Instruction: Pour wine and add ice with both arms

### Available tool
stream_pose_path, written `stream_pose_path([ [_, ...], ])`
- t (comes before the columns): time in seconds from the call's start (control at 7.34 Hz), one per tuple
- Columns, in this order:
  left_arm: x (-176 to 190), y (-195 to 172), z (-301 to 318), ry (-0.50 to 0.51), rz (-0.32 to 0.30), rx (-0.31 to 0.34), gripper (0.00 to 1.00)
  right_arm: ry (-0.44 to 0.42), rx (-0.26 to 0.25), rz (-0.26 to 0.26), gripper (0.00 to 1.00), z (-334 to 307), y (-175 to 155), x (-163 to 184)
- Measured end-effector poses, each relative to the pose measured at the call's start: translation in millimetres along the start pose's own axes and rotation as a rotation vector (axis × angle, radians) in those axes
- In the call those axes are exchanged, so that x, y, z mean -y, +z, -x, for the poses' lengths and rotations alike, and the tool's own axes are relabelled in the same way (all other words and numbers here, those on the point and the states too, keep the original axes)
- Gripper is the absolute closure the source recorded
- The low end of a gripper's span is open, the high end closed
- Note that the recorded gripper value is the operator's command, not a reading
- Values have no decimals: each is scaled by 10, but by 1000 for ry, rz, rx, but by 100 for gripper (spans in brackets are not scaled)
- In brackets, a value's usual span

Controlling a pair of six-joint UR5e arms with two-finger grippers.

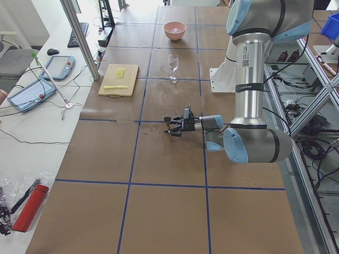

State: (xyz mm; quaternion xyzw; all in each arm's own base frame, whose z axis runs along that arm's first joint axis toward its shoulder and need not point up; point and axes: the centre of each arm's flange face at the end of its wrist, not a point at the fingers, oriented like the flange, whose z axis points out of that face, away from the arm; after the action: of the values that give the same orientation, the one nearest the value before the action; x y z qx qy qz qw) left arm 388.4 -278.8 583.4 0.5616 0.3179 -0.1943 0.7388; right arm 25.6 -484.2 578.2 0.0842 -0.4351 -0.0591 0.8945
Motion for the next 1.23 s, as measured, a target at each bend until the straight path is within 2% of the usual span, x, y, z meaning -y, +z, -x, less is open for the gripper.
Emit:
stream_pose_path([
  [0.41, 4, 2, -23, 0, -1, -2, 99, 1, 0, 1, 0, -5, 4, -1],
  [0.95, 79, -5, -93, -22, -11, -9, 100, 0, 0, 0, 0, 1, 0, 0],
  [1.23, 207, -37, -269, -67, -17, -36, 100, -2, 1, -1, 0, 10, -6, 1],
])
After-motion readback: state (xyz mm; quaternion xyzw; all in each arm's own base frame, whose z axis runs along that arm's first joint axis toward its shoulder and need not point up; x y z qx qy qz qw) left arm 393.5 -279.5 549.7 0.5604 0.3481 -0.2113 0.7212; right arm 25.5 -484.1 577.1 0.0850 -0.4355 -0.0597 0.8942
